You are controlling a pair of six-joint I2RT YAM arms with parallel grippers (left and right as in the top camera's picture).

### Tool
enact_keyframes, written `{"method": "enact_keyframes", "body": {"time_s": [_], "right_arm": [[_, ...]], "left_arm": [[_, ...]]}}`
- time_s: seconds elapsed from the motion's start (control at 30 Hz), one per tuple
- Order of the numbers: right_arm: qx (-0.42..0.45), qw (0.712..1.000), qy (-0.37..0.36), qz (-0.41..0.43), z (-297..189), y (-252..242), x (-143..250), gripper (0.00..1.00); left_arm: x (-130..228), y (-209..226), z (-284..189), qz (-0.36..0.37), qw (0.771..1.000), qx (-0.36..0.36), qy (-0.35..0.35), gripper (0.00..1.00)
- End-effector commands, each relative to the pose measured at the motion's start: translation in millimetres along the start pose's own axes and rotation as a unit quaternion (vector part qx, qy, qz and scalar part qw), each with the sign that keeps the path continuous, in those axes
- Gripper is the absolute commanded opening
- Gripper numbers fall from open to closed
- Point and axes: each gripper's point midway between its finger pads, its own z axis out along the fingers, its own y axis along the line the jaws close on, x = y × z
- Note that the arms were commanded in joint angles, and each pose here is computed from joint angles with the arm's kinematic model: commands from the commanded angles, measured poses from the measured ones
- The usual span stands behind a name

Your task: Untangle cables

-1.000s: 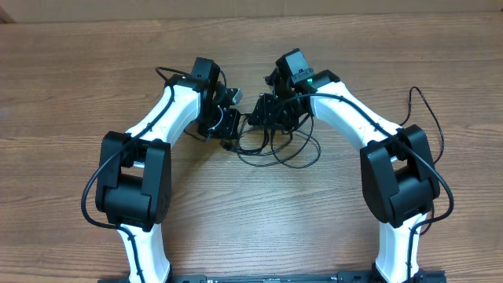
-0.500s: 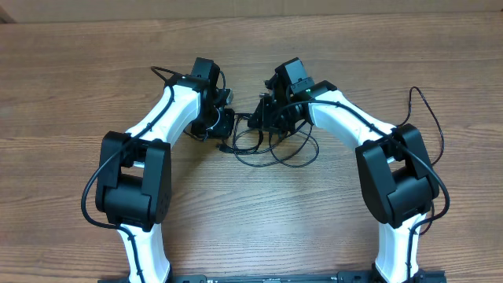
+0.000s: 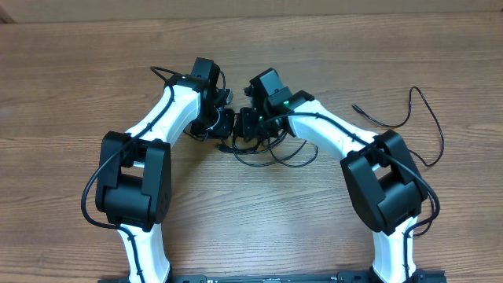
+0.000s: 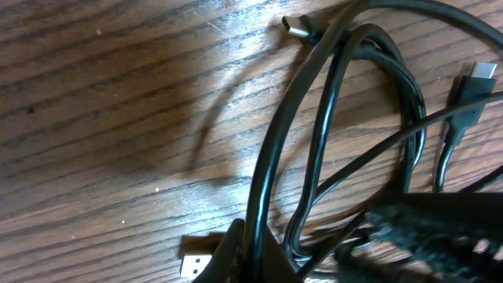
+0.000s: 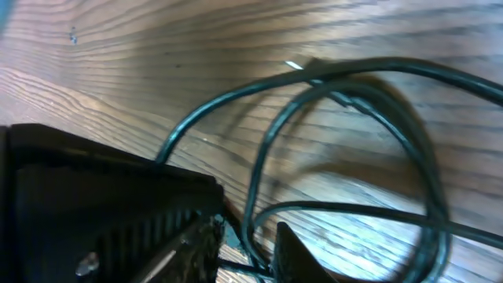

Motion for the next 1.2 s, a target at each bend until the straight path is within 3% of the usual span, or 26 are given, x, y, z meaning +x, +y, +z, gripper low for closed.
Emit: {"method": "enact_keyframes", "body": {"time_s": [0.0, 0.2, 0.33, 0.47, 0.9, 1.03, 1.17], "right_arm": [[0.008, 1.0, -0.013, -0.007, -2.1, 1.8, -2.4, 0.28], [0.009, 1.0, -0.013, -0.006, -2.1, 1.5, -2.1, 0.34], [0.009, 1.0, -0.013, -0.007, -2.1, 1.5, -2.2, 0.21], [0.009, 1.0, -0.013, -0.008, -2.1, 1.5, -2.2, 0.17], [0.009, 1.0, -0.013, -0.012, -2.1, 1.4, -2.3, 0.32], [0.009, 1.0, -0.013, -0.012, -2.2, 1.4, -2.3, 0.48], [0.008, 1.0, -0.014, -0.013, -2.2, 1.8, -3.0, 0.5]], "left_arm": [[-5.5, 1.9, -4.0, -0.005, 1.0, -0.005, -0.006, 0.04], [-7.1, 1.7, -4.2, -0.004, 1.0, -0.005, -0.01, 0.04], [-7.1, 1.7, -4.0, -0.004, 1.0, -0.005, -0.01, 0.04], [-7.2, 1.7, -4.0, -0.004, 1.0, -0.005, -0.01, 0.04], [-7.8, 4.9, -4.1, -0.002, 1.0, -0.014, -0.012, 0.04], [-7.7, 5.0, -4.1, -0.003, 1.0, -0.014, -0.011, 0.04], [-7.5, 5.0, -4.1, -0.003, 1.0, -0.014, -0.011, 0.04]]}}
